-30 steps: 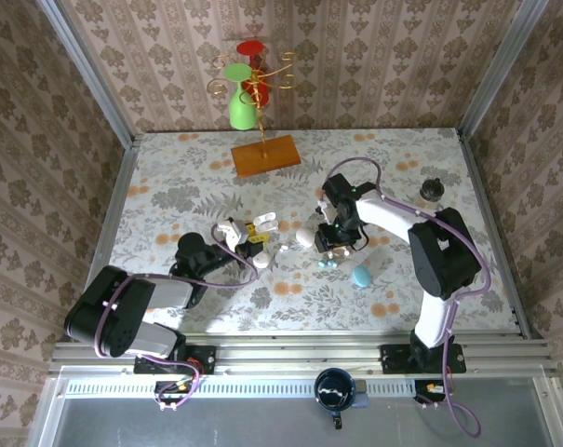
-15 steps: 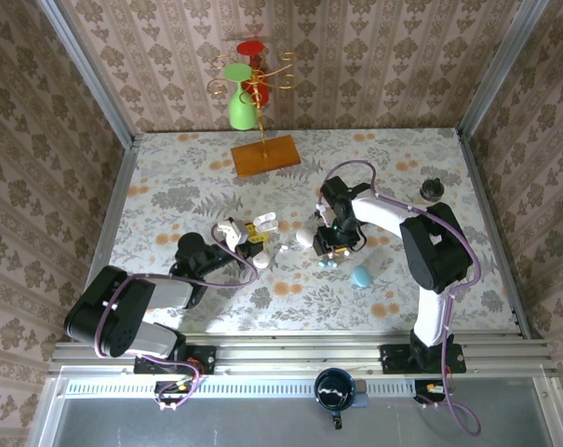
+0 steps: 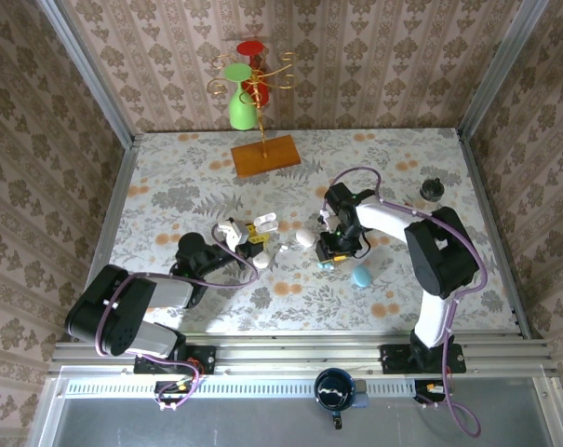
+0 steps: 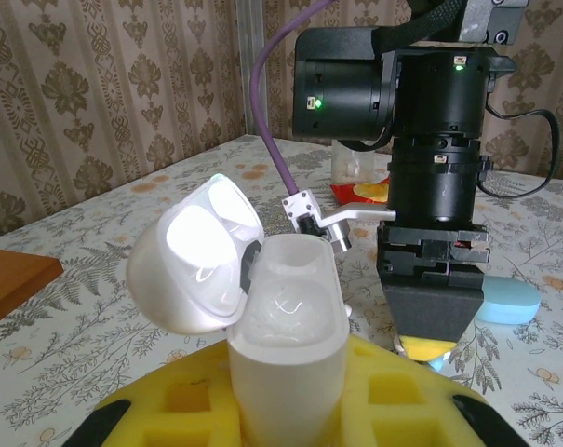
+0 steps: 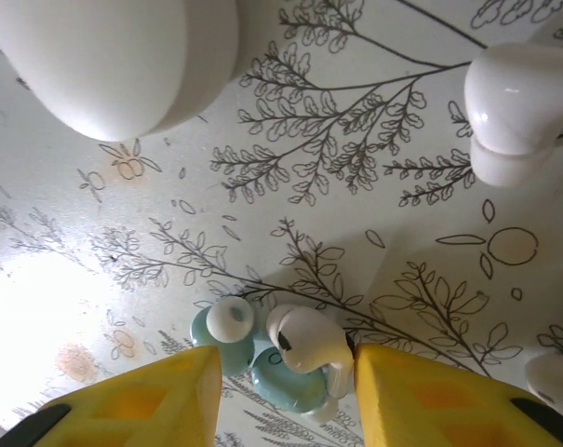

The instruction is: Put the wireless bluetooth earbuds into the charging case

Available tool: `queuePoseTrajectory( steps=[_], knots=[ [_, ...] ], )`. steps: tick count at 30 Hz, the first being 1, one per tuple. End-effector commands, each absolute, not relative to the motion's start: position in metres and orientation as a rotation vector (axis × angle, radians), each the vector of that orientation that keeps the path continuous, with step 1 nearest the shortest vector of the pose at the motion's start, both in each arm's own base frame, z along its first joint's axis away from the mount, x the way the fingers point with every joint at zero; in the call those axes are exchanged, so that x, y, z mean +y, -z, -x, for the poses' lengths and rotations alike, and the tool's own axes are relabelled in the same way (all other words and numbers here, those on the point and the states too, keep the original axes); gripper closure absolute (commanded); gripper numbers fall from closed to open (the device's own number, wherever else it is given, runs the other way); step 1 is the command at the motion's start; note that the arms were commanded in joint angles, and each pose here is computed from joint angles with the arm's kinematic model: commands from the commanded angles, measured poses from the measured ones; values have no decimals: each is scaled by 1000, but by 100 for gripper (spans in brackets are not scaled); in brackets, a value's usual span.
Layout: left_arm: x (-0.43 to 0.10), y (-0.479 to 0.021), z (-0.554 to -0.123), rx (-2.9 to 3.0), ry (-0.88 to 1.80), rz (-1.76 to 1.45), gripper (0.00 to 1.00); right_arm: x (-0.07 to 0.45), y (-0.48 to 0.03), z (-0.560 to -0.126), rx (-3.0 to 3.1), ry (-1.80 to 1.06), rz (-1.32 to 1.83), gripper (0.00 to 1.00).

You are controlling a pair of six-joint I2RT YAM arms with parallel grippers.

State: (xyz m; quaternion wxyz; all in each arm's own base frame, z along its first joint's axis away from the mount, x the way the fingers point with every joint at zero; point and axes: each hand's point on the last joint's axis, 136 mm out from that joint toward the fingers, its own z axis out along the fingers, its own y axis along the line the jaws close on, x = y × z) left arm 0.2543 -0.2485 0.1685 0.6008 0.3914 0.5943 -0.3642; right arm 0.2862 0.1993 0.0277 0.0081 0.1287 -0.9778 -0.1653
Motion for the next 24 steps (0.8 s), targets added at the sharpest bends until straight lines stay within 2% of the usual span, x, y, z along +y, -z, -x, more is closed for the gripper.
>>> queuePoseTrajectory(
  steps=[1,5,11,18,24],
  knots=[
    [-251,-177,-250,1319,846,-933,100,197,-37,-290,-3099,524,-352,59],
    [-251,-178,-249,1314,848,-937,100,192,-40,-300,-3116,553,-309,61],
    [-252,-177,-249,1315,853,-939,100,191,-38,-303,-3062,530,-444,57],
    [-252,-176,-248,1316,856,-942,100,197,-33,-299,-2977,569,-533,57],
    [-253,-176,-248,1315,863,-948,100,200,-26,-296,-2938,609,-539,65]
  ],
)
